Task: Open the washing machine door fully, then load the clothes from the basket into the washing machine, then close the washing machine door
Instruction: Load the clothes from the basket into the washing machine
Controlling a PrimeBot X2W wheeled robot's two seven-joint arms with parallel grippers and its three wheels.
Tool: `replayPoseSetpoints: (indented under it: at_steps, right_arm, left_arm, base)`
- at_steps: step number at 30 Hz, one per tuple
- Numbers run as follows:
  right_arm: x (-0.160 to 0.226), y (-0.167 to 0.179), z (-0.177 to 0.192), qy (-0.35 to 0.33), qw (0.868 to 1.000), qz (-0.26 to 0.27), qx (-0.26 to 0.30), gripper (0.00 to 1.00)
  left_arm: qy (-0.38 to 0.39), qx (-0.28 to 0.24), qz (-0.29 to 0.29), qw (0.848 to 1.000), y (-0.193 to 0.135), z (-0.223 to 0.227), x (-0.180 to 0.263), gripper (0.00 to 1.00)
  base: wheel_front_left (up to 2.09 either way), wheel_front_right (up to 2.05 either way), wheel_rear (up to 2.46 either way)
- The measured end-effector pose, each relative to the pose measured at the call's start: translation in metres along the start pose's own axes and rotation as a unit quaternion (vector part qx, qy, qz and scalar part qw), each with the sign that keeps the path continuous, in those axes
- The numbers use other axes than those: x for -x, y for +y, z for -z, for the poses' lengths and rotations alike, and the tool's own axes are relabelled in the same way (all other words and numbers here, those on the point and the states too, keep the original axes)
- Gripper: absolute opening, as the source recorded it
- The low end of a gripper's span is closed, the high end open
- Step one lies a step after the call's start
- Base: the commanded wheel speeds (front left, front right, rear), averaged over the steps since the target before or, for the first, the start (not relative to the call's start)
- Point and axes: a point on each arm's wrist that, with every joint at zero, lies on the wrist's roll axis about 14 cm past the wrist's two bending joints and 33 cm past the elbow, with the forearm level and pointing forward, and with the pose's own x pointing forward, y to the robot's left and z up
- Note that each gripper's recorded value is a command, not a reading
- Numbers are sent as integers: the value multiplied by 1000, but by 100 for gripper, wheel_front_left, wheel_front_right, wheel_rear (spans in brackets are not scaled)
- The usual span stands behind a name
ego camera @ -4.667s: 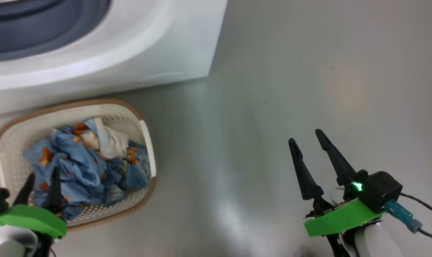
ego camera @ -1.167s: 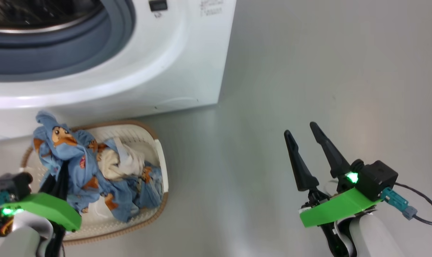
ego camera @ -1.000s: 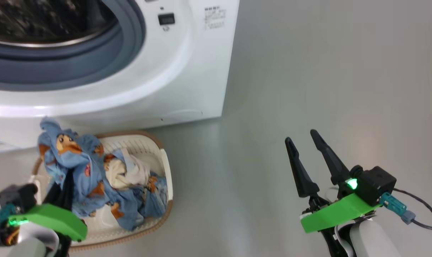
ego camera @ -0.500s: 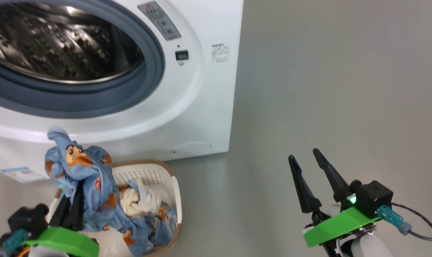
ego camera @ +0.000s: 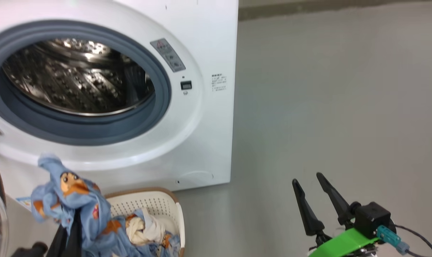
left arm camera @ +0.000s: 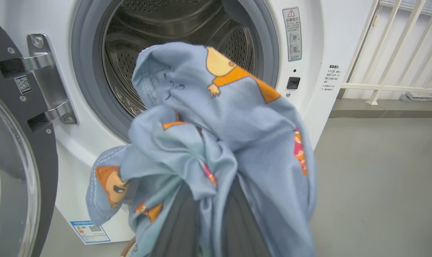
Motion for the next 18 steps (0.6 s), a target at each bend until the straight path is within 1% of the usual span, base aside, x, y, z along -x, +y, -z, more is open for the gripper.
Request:
replayPoseSetpoints:
  at_steps: [7,18]
  right_arm:
    - [12,-2,-10,-13,1000,6,3,100]
    - [20,-5,-10,-13,1000,12,11,100]
  left_arm:
    - [-21,-10,-2,1000,-2,-12,17,0]
    - [-19,-14,-11,1000,0,-10,27,0]
  base:
    - [0,0,0]
    - [0,0,0]
